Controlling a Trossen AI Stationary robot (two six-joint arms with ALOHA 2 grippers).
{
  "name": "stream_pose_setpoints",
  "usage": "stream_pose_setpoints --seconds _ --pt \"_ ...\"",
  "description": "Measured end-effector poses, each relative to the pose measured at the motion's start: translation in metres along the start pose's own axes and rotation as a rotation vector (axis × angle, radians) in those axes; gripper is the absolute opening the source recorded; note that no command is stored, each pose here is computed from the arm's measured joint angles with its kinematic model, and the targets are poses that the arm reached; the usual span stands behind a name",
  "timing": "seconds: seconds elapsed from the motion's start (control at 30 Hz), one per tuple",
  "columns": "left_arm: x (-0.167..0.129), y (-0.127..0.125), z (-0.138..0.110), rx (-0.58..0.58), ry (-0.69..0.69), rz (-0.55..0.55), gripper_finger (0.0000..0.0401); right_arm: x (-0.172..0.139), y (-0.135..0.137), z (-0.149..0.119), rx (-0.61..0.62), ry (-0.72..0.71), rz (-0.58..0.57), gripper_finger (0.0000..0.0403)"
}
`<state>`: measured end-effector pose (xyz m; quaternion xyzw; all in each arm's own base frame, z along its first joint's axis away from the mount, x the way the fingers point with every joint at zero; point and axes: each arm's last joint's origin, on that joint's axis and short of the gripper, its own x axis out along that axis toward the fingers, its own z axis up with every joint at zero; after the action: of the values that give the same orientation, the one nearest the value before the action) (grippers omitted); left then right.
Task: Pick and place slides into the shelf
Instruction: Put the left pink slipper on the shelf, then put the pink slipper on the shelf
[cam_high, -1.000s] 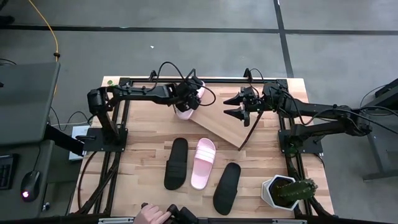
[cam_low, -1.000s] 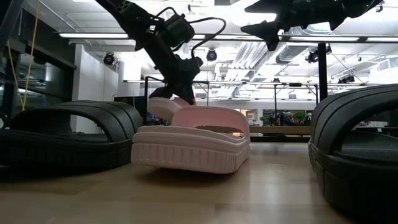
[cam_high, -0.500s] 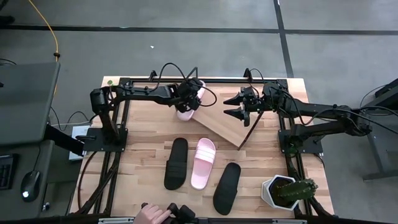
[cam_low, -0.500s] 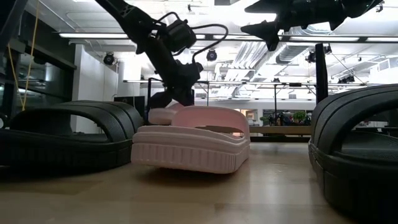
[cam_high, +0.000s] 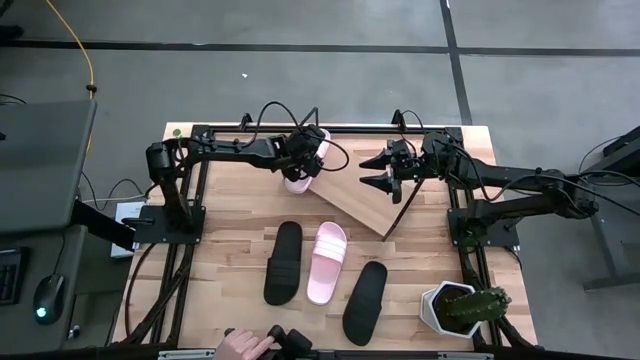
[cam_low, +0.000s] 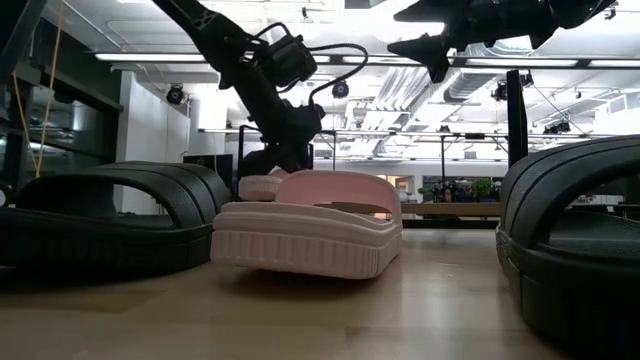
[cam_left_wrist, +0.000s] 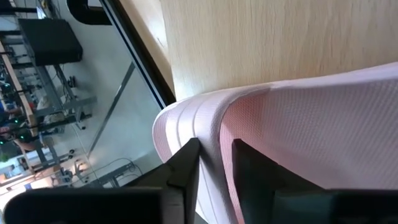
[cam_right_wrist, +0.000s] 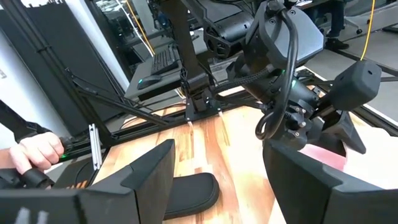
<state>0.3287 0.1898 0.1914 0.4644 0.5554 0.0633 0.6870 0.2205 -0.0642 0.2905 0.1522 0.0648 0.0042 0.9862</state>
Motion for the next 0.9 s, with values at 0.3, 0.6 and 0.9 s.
stream_pose_setpoints --seconds 0.3,0.6,0.9 --pt "-0.001 -0.001 0.001 -0.003 0.04 0.01 0.0131 0.0 0.0 0.0 0.002 0.005 -0.001 0.0233" --pt "-0.009 -0.007 0.02 0.039 0.082 0.051 0.0134 0.0 0.0 0.0 0.001 0.005 -0.001 0.0233" --pt "-0.018 -0.008 0.034 0.054 0.122 0.118 0.0129 0.0 0.0 -0.001 0.002 0.005 -0.002 0.0233"
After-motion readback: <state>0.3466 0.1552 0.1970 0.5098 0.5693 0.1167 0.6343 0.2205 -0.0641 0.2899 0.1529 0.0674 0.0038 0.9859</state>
